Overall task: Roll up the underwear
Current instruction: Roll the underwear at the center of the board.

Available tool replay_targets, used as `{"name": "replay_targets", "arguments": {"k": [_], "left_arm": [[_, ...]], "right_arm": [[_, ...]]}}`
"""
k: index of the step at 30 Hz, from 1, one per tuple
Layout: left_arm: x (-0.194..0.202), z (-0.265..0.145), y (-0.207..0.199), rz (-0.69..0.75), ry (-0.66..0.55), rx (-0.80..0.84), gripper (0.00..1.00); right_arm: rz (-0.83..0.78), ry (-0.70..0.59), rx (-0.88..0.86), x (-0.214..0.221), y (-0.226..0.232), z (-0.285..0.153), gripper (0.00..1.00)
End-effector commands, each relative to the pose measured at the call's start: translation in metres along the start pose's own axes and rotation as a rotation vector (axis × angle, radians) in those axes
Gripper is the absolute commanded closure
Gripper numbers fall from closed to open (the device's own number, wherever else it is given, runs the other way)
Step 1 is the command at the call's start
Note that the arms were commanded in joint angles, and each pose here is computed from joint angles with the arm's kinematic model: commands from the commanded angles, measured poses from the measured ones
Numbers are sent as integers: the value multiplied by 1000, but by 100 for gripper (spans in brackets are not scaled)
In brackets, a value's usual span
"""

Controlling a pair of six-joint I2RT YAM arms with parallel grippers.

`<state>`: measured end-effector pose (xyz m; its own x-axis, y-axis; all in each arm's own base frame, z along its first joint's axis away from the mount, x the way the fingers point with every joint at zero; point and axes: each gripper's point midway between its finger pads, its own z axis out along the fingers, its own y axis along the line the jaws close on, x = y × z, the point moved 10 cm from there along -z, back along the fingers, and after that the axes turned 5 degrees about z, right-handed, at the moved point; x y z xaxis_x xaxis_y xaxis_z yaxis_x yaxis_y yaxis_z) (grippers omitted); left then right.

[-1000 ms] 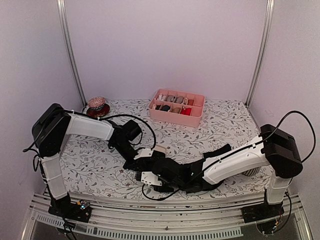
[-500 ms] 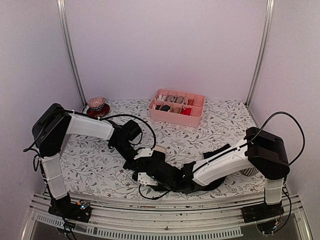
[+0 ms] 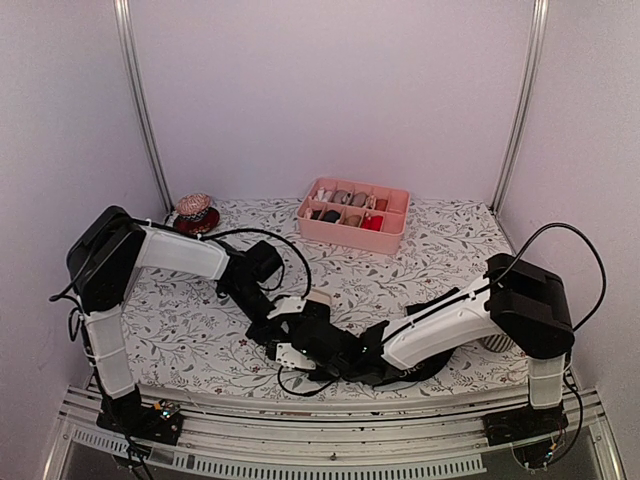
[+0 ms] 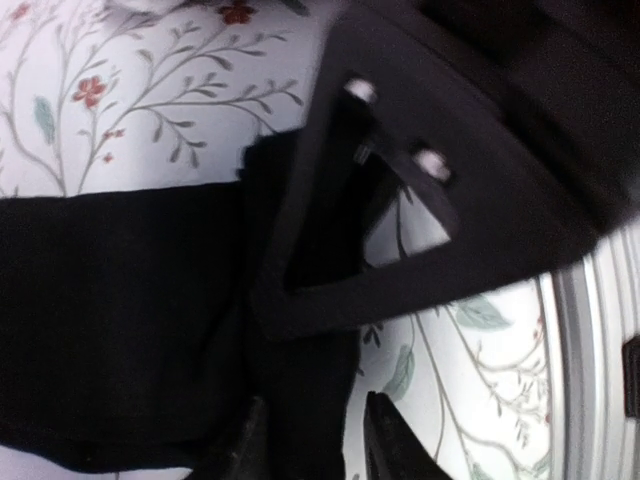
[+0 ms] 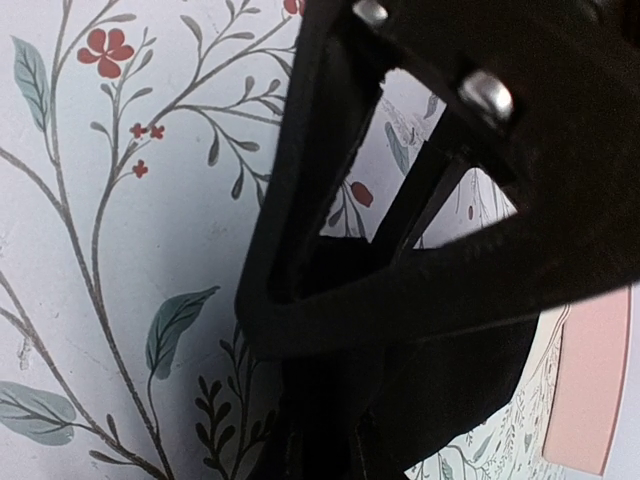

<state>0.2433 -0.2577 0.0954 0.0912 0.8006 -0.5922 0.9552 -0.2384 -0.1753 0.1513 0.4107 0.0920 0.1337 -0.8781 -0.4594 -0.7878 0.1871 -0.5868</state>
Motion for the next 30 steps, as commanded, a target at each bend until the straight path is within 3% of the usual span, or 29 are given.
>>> {"name": "replay_targets", "arguments": {"k": [1,7,9,20,30], "left_arm": [[9,-8,-2,-16,41,-55,49],[3,-37,-12,88,-33,-243,12],[1,-45,-18,142,-58,-311,11],[18,-50,-48,414,-114,-591,18],[24,-17,-81,645,-28,-775,29]], "right_arm": [[22,36,-99,5,5,2,94],[122,52,-280,5,-1,2,93],[157,57,-325,5,-6,2,93],[378,76,-602,5,-39,3,91],[582,111,-853,15,-63,24,88]]}}
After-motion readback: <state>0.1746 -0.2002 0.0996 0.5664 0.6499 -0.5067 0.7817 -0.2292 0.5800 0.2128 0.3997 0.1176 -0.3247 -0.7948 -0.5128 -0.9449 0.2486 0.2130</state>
